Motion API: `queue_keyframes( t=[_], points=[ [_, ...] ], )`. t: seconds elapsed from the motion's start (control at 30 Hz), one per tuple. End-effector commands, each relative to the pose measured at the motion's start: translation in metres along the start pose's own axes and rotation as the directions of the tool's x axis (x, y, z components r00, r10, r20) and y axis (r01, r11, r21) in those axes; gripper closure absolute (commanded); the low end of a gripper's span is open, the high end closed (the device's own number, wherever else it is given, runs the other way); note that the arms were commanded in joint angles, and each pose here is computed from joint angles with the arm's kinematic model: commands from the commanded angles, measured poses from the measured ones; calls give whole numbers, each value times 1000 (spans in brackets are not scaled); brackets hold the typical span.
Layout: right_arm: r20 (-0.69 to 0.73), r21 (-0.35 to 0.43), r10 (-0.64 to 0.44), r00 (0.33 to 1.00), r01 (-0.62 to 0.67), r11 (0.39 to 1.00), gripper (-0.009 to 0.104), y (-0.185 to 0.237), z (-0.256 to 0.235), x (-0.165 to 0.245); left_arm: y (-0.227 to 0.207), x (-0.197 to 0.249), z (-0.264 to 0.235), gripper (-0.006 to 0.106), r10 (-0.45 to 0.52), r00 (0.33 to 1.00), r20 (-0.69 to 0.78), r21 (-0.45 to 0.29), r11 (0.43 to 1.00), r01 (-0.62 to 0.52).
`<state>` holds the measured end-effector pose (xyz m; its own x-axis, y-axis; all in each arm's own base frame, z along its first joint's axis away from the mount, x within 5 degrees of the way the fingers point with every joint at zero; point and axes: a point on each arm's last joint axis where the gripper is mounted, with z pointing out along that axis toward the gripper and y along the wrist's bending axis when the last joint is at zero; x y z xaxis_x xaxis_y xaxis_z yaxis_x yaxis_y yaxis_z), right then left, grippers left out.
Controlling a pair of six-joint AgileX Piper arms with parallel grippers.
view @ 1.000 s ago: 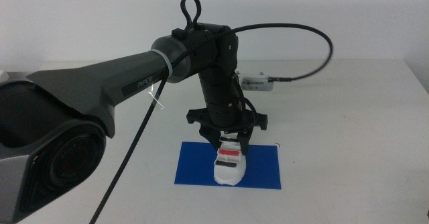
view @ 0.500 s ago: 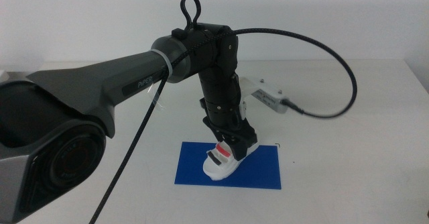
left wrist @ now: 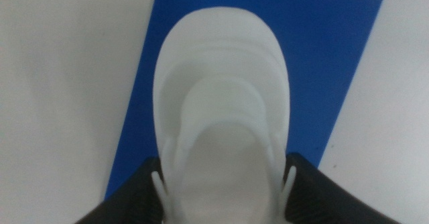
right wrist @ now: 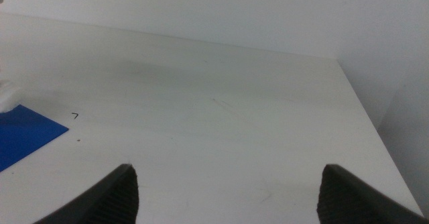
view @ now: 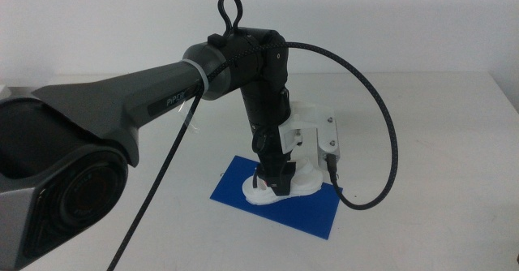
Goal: Use one arm to grab the shoe from the table and place it on the mat.
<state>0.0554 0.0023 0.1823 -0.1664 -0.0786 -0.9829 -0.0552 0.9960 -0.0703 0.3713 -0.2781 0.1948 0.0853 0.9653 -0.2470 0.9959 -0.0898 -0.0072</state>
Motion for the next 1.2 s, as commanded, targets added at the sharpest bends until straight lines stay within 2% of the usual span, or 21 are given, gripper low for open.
queue_keyframes(
  t=[0.0,0.13,0.33,0.57,0.73,1.0,1.17],
  points=[
    [64,8,-21,998,21,1000,17,0,0,-5,-12,-6,-37,100,31,1000,6,0,1000,-31],
    [64,8,-21,998,21,1000,17,0,0,-5,-11,-6,-37,100,-27,1000,-3,-5,1000,27],
    [64,8,-21,998,21,1000,17,0,0,-5,-11,-5,-39,100,-23,1000,-6,-11,1000,23],
    [64,8,-21,998,21,1000,17,0,0,-5,-21,-16,-45,100,103,984,-144,-87,989,-117],
    [64,8,-21,998,21,1000,17,0,0,-5,-27,-24,-43,100,155,963,-219,-110,977,-182],
    [64,8,-21,998,21,1000,17,0,0,-5,-31,-31,-35,99,134,982,-136,-62,988,-143],
    [64,8,-21,998,21,1000,17,0,0,-5,-30,-30,-31,93,133,981,-140,-54,988,-142]
  ],
)
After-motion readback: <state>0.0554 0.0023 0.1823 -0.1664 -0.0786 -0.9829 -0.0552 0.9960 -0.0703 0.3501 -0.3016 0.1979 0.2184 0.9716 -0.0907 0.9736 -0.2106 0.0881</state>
